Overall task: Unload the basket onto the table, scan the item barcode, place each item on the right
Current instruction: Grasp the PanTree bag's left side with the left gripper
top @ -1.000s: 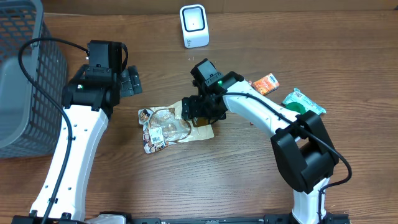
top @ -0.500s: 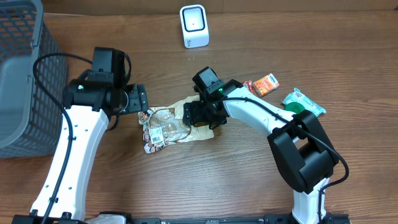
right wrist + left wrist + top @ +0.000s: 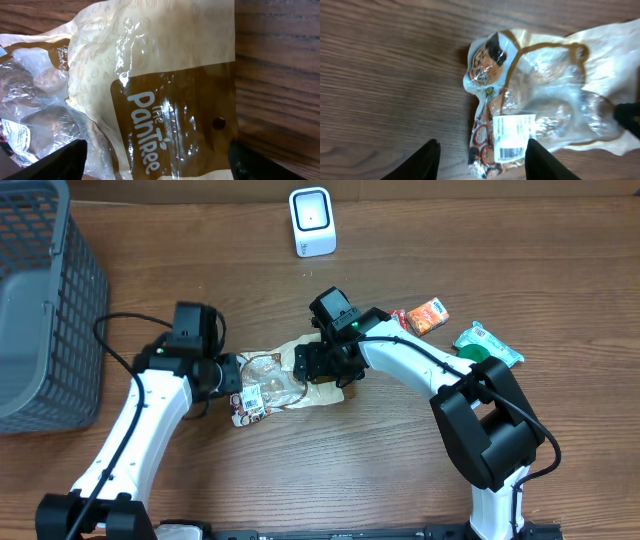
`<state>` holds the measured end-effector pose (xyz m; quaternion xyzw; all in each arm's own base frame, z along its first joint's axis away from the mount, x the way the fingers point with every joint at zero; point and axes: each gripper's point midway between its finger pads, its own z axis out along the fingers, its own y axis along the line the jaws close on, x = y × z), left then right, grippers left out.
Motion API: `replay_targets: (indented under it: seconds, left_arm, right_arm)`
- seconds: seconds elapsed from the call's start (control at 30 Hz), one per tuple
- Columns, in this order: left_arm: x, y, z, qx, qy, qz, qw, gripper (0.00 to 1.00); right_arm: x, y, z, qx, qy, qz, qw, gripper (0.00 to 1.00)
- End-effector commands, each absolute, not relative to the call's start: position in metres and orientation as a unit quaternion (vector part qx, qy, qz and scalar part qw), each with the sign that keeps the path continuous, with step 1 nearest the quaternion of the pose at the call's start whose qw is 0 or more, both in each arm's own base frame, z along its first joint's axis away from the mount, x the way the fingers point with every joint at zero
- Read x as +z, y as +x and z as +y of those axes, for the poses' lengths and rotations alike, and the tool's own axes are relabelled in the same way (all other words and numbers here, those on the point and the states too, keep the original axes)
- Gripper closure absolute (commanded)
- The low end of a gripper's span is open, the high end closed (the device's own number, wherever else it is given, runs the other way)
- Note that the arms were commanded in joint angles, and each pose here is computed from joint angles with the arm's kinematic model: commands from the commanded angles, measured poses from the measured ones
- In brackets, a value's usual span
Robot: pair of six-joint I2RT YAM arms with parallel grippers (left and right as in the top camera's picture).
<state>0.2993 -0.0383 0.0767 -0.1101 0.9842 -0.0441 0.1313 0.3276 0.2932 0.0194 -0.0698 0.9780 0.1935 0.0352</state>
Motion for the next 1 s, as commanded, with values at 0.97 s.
replay_targets:
  seconds: [0.97]
  left_arm:
    - [-0.001,0.299,-0.048,-0.056,-0.091,0.990,0.092,0.63]
  right_arm:
    - [0.030,0.327,0.294,0.197,-0.074,0.976,0.049,0.09]
